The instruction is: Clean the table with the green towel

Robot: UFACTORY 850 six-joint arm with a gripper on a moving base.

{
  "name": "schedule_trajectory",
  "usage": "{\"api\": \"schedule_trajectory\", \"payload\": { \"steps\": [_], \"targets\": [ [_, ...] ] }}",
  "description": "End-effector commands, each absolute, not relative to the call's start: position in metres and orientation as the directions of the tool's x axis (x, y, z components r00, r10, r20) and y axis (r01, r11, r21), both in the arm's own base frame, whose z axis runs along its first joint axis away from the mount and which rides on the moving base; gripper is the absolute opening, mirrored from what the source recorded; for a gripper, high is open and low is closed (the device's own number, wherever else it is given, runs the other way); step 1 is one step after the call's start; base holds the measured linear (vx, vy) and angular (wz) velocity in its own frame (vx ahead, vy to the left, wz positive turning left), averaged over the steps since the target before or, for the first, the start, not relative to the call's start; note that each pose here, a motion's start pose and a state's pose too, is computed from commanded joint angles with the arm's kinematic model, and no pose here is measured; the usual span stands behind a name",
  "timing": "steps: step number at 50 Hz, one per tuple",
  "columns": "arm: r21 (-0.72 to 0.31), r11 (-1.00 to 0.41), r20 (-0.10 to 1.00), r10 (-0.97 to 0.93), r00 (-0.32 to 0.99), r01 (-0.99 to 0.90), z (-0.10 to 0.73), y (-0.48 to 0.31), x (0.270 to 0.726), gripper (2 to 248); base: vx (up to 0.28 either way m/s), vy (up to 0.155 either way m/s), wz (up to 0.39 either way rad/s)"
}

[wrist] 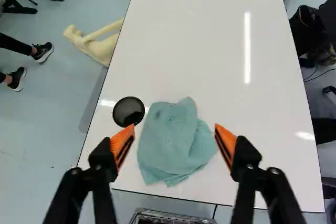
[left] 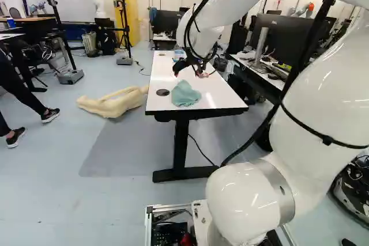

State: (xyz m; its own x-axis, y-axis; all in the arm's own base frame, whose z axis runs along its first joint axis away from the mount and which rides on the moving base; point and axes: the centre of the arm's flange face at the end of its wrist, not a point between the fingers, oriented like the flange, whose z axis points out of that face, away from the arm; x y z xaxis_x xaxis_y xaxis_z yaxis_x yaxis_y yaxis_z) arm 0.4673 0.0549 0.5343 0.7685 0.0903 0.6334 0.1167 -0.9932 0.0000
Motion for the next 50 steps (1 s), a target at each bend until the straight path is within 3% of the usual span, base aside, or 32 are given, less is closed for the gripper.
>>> {"api": "schedule_trajectory", "payload": {
  "steps": [3,4,9,50],
  "targets": [
    [0.000,-0.993,0.633,0.090,0.769,0.117,0.534,0.055,0.467,199,0.000,0.000,0.000],
    [0.000,-0.993,0.633,0.090,0.769,0.117,0.534,0.055,0.467,238,0.000,0.000,0.000],
    [0.000,-0.993,0.633,0.090,0.769,0.117,0.534,0.055,0.467,247,0.000,0.000,0.000],
    [0.000,-0.997,0.633,0.060,0.771,0.077,0.534,0.036,0.467,247,0.000,0.000,0.000]
  ]
}}
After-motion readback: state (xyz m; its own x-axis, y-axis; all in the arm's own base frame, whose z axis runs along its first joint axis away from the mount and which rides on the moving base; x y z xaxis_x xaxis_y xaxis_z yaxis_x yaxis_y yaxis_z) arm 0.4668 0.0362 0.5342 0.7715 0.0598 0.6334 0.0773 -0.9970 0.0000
